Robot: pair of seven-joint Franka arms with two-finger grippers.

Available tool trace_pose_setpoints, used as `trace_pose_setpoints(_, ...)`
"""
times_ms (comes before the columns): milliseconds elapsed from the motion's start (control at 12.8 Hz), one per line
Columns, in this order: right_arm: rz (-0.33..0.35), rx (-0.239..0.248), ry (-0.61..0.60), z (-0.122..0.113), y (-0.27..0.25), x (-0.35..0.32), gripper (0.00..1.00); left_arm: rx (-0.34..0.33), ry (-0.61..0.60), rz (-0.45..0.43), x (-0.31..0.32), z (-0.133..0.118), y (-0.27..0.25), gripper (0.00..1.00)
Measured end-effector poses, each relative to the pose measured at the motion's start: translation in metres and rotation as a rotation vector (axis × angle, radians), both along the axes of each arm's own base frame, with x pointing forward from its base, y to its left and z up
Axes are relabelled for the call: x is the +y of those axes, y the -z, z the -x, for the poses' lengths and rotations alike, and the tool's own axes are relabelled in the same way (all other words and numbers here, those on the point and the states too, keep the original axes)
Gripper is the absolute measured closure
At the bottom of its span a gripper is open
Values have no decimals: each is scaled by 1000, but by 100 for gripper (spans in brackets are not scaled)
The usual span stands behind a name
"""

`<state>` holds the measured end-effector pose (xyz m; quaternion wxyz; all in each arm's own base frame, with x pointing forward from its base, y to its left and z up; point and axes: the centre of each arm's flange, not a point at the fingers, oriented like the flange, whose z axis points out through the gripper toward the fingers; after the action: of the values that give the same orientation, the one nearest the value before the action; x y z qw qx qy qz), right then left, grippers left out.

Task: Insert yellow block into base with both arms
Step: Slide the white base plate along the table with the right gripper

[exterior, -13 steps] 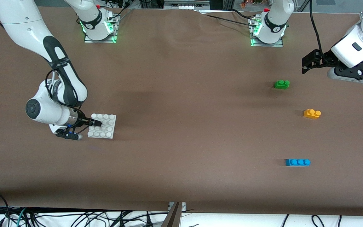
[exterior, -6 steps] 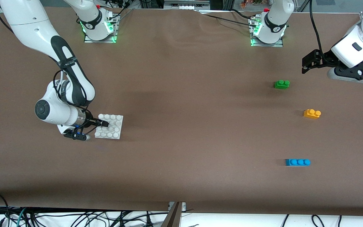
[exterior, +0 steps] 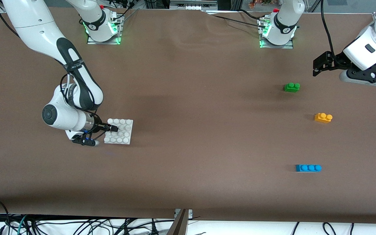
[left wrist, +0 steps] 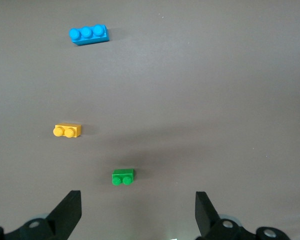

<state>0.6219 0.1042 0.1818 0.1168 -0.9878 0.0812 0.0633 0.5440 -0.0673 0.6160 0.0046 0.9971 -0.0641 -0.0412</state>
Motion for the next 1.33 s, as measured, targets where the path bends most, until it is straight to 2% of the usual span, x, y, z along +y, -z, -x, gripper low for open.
trace_pose_setpoints(1327,5,10,-13,9,-1,96,37,0,1,0,-1,0,0,0)
